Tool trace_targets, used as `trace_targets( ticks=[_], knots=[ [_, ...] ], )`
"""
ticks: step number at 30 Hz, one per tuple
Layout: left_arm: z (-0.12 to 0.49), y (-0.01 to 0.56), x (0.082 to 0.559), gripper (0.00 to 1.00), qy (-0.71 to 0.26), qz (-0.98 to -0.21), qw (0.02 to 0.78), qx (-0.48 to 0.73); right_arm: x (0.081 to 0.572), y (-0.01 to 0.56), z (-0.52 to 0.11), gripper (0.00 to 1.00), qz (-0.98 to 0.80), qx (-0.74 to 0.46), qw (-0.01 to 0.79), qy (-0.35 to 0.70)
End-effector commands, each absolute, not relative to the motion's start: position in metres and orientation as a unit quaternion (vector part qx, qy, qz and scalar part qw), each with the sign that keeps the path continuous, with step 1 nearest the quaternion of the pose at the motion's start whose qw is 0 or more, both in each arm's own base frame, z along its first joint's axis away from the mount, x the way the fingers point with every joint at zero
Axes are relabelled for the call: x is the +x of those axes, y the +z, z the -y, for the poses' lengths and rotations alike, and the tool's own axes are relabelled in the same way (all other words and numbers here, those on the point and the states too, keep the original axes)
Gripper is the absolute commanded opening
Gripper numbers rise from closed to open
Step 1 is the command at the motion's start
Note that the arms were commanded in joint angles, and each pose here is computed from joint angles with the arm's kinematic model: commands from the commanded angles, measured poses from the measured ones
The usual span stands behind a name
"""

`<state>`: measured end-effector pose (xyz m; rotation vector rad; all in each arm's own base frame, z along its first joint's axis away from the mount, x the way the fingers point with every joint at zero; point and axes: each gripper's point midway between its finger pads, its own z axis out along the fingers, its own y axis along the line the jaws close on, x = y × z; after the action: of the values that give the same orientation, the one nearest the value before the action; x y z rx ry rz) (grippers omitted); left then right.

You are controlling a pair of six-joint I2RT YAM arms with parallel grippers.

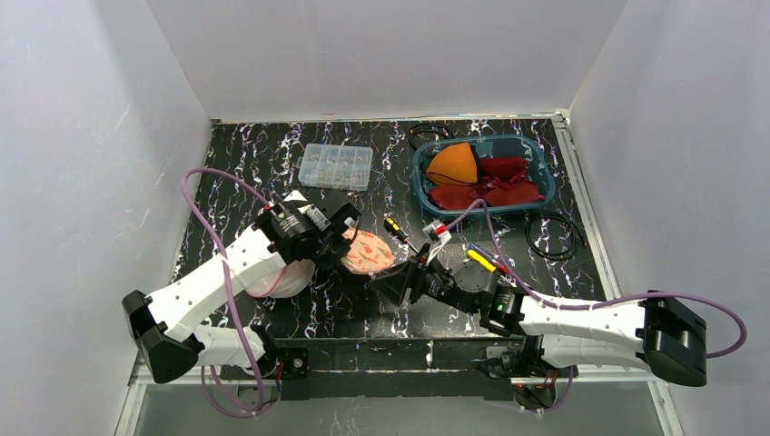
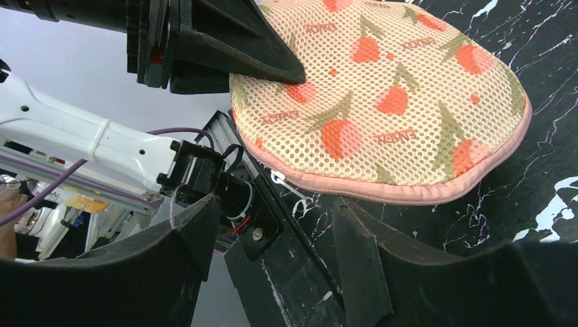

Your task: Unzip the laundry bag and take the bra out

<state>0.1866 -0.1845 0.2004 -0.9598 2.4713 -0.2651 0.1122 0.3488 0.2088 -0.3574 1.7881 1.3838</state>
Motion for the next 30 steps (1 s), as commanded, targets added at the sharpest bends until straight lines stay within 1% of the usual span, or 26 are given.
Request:
trace_targets(
  ticks=[1,3,6,10,18,25,30],
  knots=[
    [0.178,0.211,0.186,0.0,-0.094,-0.897,0.238,-0.361,0.112,0.233,-0.348,0.7,-0.682,-0.137,0.433,0.573],
    [0.177,0.211,0.187,0.0,-0.095,-0.896,0.238,-0.361,0.113,0.229,-0.347,0.72,-0.689,-0.14,0.434,0.564],
    [0.177,0.213,0.187,0.0,-0.103,-0.895,0.237,-0.364,0.111,0.227,-0.348,0.8,-0.697,-0.161,0.43,0.55],
    [0.18,0.218,0.186,0.0,-0.122,-0.895,0.227,-0.364,0.111,0.233,-0.346,0.82,-0.697,-0.167,0.434,0.546],
    [0.192,0.227,0.186,0.0,-0.174,-0.904,0.222,-0.322,0.113,0.244,-0.343,0.77,-0.688,-0.153,0.442,0.555],
    [0.202,0.227,0.186,0.0,-0.193,-0.915,0.205,-0.29,0.118,0.248,-0.34,0.71,-0.688,-0.126,0.447,0.558],
    [0.204,0.231,0.186,0.0,-0.205,-0.913,0.204,-0.288,0.122,0.251,-0.337,0.68,-0.685,-0.107,0.451,0.562]
  ],
)
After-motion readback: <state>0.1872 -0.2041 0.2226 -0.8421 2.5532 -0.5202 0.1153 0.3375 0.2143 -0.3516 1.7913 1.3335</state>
